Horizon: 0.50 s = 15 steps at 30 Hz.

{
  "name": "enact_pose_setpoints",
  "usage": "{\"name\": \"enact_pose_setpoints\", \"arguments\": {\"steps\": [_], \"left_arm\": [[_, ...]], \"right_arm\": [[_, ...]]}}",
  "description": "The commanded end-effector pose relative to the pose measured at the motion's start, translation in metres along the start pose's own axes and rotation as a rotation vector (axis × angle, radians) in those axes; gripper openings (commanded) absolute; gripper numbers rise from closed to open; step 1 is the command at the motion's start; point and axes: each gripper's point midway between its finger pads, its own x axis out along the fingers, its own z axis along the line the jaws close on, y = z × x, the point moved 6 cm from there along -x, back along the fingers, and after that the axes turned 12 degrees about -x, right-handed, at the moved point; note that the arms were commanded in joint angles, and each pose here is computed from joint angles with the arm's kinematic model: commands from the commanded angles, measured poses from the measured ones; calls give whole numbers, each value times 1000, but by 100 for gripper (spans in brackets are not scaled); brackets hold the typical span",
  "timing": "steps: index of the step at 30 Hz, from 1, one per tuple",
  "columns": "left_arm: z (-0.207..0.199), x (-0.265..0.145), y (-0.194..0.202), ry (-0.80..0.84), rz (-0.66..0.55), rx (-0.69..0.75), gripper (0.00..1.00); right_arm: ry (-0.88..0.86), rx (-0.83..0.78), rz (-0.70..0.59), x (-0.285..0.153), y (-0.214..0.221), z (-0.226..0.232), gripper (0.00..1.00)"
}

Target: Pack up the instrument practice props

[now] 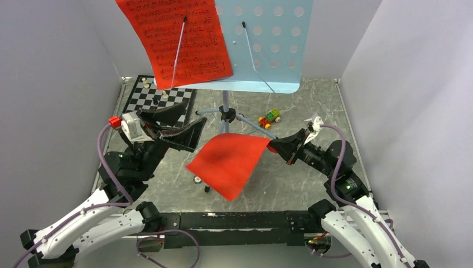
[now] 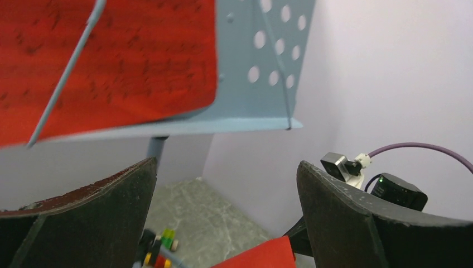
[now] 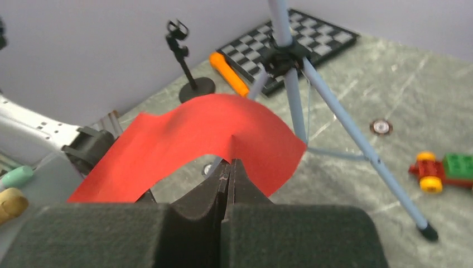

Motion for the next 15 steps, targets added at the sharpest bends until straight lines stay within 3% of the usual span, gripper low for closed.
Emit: {"name": "enact_pose_setpoints", "arguments": {"steps": [1,10,15], "left_arm": [[27,-26,15,-154,29,-6,99],[44,-64,25,-237,52,-52,99],[45,-69,25,-238,42,-58,99]], "right_arm": [[106,18,-137,1,-11,-10,0],[241,43,-199,1,-19,-26,0],[445,13,-237,-11,-40,-48,0]]}}
